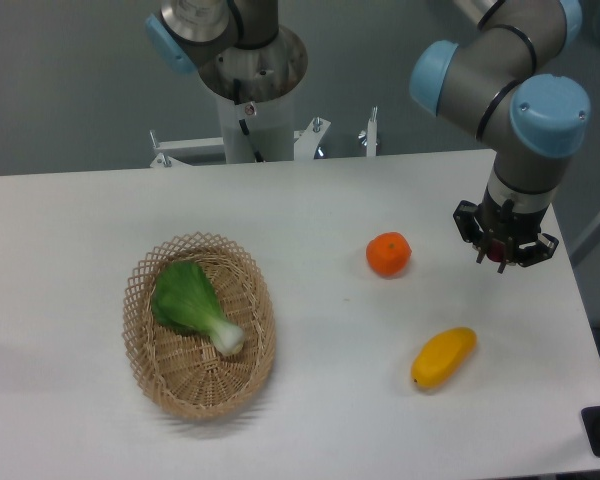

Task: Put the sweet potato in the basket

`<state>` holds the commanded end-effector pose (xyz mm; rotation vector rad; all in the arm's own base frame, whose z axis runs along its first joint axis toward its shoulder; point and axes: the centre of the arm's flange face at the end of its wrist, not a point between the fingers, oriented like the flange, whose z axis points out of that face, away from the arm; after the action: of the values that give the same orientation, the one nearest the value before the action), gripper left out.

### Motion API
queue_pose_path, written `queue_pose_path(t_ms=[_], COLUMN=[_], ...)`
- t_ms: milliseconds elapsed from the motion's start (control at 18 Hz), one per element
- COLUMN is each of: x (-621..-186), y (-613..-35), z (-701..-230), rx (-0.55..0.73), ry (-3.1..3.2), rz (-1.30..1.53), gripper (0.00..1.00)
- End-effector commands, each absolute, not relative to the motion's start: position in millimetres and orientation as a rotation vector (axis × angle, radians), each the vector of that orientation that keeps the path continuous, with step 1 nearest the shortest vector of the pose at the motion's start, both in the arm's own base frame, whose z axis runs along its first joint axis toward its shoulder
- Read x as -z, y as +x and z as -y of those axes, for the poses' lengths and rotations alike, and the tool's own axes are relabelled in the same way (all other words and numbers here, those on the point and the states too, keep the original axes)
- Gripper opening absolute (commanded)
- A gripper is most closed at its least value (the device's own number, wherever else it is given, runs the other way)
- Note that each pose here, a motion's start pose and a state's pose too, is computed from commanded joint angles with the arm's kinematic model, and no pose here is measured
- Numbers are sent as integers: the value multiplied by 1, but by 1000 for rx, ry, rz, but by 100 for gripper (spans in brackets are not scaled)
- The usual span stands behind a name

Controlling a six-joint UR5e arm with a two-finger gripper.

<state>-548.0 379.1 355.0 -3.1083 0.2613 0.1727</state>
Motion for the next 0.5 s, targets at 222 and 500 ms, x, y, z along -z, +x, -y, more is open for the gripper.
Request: queue_pose_path(t_ms=[222, 500], x=[-355, -354], y=[-547, -545], z=[-380, -382], rx=[-171, -158], ry=[-3105, -3097], rz=[-264, -269], gripper=[7, 7])
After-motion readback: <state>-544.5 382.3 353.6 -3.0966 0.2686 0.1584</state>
